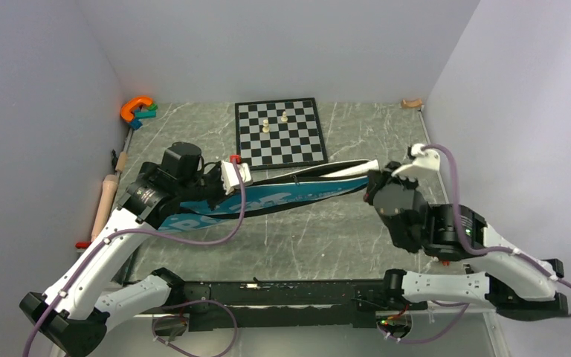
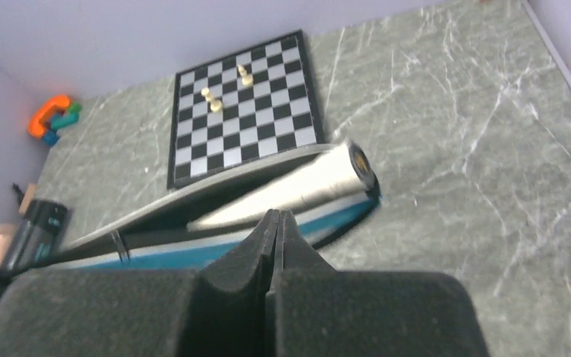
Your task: Pack up the badminton gear
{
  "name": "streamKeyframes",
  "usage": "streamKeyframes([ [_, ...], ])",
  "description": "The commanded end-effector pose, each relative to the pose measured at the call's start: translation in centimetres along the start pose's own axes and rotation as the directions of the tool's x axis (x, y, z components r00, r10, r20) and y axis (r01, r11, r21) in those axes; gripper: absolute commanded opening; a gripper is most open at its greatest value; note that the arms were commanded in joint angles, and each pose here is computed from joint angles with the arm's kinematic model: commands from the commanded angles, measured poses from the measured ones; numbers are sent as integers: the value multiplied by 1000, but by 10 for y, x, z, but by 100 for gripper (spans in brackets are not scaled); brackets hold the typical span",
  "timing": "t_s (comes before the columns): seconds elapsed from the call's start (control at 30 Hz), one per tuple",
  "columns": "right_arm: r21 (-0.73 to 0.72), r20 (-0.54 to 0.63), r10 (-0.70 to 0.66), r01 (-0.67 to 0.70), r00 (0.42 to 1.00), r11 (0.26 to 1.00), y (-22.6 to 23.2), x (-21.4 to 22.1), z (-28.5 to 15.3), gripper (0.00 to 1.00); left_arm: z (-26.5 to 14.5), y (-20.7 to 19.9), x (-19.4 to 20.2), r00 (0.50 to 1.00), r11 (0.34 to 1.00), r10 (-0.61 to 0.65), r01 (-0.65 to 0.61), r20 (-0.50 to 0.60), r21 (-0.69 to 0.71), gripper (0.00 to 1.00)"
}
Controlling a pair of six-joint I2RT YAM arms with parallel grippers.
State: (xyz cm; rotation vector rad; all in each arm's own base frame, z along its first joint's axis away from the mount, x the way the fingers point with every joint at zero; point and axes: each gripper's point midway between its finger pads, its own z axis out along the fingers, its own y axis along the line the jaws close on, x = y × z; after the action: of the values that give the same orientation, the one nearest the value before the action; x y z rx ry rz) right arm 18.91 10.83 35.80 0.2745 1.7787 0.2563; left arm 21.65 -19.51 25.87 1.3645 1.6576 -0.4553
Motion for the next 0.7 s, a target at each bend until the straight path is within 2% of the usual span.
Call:
streamKeyframes([
  [0.0,-139,98,-71,84,993,987,58,-44,32,0,-17,16,-48,985,997,45,-34,166,-70,0],
  [0.17,-168,-14,-59,55,998,984,68,-55,70,0,-17,17,-47,985,997,24,-12,170,-72,0],
  [0.37,-48,7,71,-71,997,996,18,-62,57,0,-13,16,-45,986,998,4,7,170,-65,0],
  [0.47,-4,8,83,-83,996,997,-2,-58,50,0,-13,17,-45,986,998,6,5,168,-66,0],
  [0.67,36,-37,65,-64,997,997,-12,-36,60,0,-16,16,-49,984,998,1,9,176,-60,0],
])
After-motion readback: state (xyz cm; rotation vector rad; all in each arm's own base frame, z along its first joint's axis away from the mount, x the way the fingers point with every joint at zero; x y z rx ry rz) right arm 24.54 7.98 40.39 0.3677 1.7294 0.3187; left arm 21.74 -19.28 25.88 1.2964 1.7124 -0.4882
